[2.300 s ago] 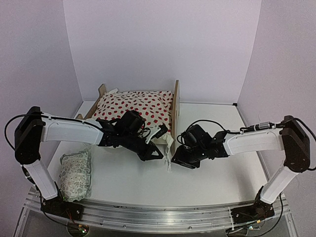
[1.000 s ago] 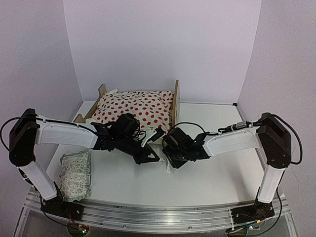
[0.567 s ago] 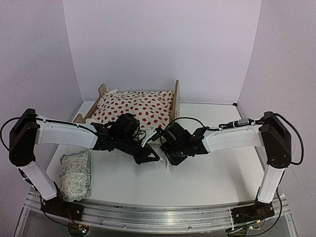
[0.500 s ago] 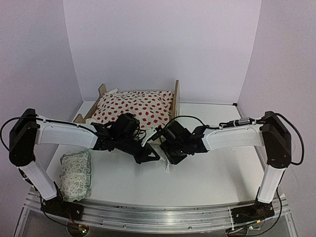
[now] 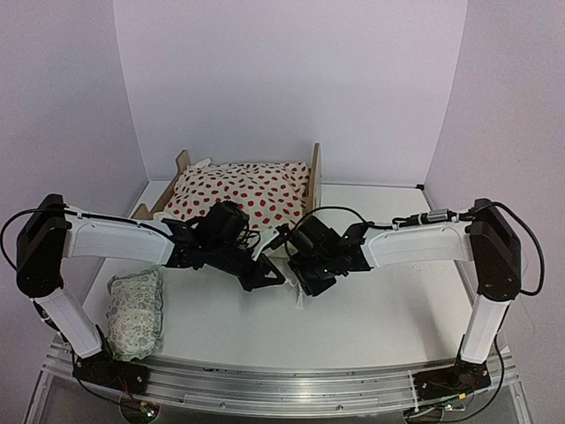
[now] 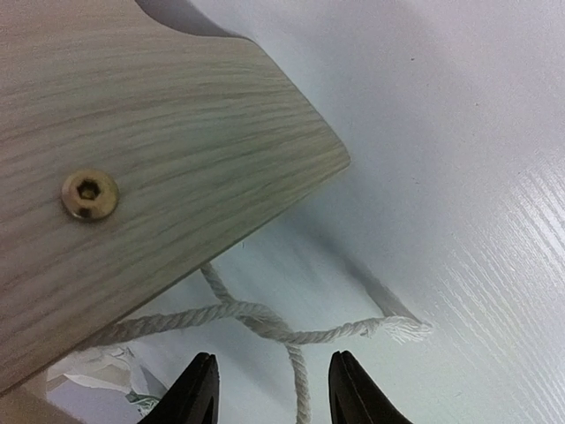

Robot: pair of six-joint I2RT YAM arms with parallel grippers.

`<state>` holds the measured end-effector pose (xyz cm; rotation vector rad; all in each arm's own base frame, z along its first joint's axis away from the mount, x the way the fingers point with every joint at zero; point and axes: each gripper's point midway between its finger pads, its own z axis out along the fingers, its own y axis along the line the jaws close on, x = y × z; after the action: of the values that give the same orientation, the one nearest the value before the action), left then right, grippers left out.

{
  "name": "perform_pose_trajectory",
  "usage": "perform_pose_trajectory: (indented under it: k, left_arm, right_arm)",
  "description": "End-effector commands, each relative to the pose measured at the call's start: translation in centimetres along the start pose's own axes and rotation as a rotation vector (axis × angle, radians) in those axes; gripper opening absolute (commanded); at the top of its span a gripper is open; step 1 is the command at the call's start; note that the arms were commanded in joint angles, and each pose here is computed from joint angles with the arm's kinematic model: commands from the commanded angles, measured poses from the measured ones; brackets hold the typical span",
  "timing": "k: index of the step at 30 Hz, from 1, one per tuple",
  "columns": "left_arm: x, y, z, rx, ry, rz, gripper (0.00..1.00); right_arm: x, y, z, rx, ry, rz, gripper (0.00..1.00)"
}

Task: Set up the pet bed
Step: Tie the right ropes of the mattress at the bed frame base.

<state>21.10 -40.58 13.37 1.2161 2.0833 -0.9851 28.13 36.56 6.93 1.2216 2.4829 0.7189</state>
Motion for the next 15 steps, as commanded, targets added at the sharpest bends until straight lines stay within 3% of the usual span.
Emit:
perform_pose_trajectory:
  k: [1, 15]
  left_arm:
    - [-2.8, -0.3, -0.8, 0.001, -0.075, 0.043, 0.0]
    - [-3.6, -0.2, -1.8, 0.008, -0.097, 0.034, 0.0]
  right_arm:
    - [0.4, 1.7, 0.0, -0.049, 0.004, 0.049, 0.44]
    - [-1.3, 0.1, 1.6, -0.067, -0.085, 0.026, 0.4]
